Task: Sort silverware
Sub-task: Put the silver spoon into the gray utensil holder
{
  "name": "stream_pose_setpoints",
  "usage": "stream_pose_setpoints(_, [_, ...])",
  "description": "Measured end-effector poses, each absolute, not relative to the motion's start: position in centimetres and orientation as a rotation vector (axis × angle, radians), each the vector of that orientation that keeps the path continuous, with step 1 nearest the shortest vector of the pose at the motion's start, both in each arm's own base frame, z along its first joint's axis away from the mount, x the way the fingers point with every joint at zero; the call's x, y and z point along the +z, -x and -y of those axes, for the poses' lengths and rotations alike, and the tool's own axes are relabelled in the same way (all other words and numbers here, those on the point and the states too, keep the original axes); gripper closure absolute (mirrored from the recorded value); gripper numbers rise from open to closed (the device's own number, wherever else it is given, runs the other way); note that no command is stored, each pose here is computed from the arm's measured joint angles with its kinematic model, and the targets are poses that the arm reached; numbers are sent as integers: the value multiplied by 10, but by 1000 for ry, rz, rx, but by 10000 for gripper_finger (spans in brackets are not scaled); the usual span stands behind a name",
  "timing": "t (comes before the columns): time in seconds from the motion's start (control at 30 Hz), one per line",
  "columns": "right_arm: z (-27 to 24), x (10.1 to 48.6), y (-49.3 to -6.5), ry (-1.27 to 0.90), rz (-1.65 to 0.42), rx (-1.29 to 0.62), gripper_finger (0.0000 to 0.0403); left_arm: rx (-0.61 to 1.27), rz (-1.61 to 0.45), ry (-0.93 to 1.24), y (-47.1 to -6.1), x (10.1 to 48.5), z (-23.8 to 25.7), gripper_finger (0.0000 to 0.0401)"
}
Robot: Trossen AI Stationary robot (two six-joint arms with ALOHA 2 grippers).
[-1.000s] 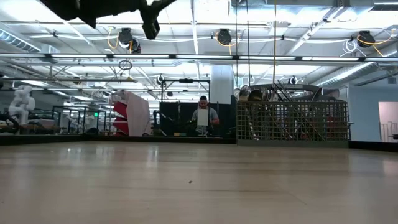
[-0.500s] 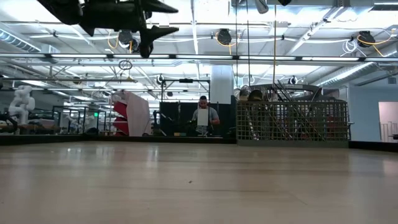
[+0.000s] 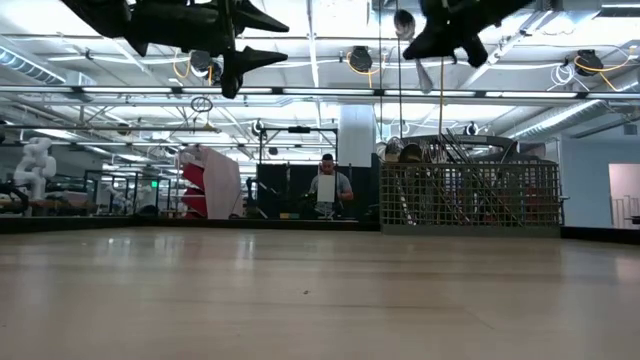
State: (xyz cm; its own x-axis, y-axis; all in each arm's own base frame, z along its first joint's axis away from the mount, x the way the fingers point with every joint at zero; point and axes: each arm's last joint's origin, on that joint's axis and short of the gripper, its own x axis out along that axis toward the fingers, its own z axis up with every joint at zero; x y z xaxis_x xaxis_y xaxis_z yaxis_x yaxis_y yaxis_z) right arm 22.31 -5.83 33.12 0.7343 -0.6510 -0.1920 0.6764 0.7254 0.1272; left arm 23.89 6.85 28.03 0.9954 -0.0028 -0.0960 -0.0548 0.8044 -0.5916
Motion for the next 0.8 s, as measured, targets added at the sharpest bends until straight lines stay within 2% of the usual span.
stream_pose_setpoints(0.2, [82, 300, -231, -152, 2, -835, 403, 53, -87, 633, -240, 280, -65, 205])
stream_pose_setpoints(0.53, [126, 268, -254, -71, 13, -962, 403, 55, -87, 649, -241, 280, -61, 205])
stream_pose_setpoints(0.67, [138, 252, -259, -57, -37, -1047, 403, 44, -91, 674, -242, 280, -58, 205])
stream_pose_setpoints(0.8, [144, 240, -264, -75, -69, -1049, 403, 25, -98, 674, -243, 280, -53, 205])
